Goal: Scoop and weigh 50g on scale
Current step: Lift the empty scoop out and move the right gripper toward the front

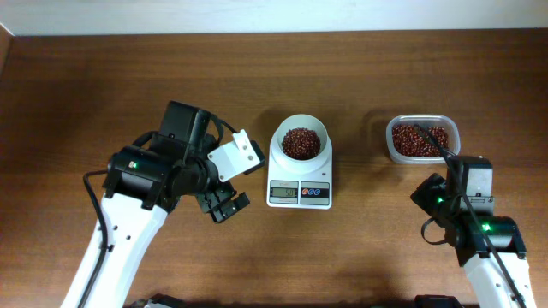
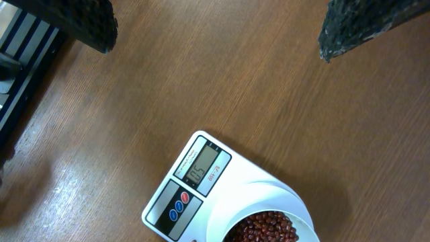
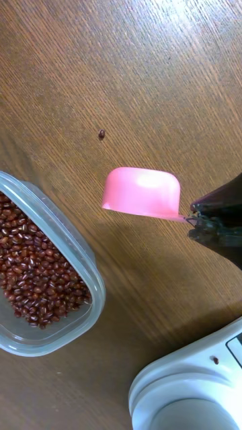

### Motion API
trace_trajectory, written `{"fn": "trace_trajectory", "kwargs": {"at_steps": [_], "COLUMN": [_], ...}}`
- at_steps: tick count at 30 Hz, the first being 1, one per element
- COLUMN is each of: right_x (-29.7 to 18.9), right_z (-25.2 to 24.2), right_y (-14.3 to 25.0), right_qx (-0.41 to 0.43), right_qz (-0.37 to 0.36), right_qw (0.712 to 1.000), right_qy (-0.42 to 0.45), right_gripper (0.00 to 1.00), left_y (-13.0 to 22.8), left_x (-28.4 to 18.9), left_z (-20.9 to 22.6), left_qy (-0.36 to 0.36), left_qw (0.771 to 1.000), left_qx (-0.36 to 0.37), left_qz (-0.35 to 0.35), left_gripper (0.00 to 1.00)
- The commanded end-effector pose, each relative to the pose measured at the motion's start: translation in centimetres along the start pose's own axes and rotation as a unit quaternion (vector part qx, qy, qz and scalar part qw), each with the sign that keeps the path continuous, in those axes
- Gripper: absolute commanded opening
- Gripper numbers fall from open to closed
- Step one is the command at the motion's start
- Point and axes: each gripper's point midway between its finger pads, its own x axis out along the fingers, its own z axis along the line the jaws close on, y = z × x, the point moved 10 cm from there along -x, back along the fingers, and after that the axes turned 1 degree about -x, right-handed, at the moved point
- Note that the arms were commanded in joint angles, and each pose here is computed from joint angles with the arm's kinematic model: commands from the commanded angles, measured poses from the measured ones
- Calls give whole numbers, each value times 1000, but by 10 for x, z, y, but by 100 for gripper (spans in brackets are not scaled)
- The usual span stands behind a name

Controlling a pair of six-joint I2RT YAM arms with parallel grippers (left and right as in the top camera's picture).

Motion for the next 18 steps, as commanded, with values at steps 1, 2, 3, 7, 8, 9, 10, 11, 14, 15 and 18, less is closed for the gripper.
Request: {"fn": "trace_trajectory", "kwargs": {"at_steps": [1, 2, 3, 7, 8, 9, 10, 11, 14, 15, 18], "right_x": [-1, -1, -1, 0, -1, -1, -1, -1, -2, -2, -2], "right_z": [-2, -3, -4, -6, -7, -6, -4, -1, 4, 4, 1], "right_y": [2, 4, 4, 2, 1, -1, -4, -8, -17, -18, -17], "right_qx": [3, 2, 2, 2, 2, 2, 2, 4, 7, 8, 7], "right_qz": [-4, 2, 4, -13, -19, -26, -38, -52, -85, -89, -91], "right_qw": [1000, 1000, 1000, 999, 999, 999, 999, 998, 996, 996, 995], "right_qy": [9, 14, 16, 32, 37, 37, 30, 19, 7, 7, 24], "right_gripper": [4, 4, 4, 4, 4, 4, 4, 4, 4, 4, 4], "left_y": [-2, -2, -2, -2, -2, -2, -2, -2, -2, -2, -2], "left_x": [-6, -6, -6, -6, -6, -6, -6, -6, -6, -6, -6], "left_z": [0, 0, 0, 0, 0, 0, 0, 0, 0, 0, 0], "left_qy": [-4, -4, -4, -4, -4, -4, -4, -4, -4, -4, -4], "left_qw": [1000, 1000, 1000, 1000, 1000, 1000, 1000, 1000, 1000, 1000, 1000], "left_qx": [6, 6, 6, 6, 6, 6, 6, 6, 6, 6, 6], "left_qz": [-12, -12, -12, -12, -12, -12, -12, -12, -12, -12, -12], "left_gripper": [99, 99, 99, 99, 99, 99, 99, 99, 99, 99, 99]}}
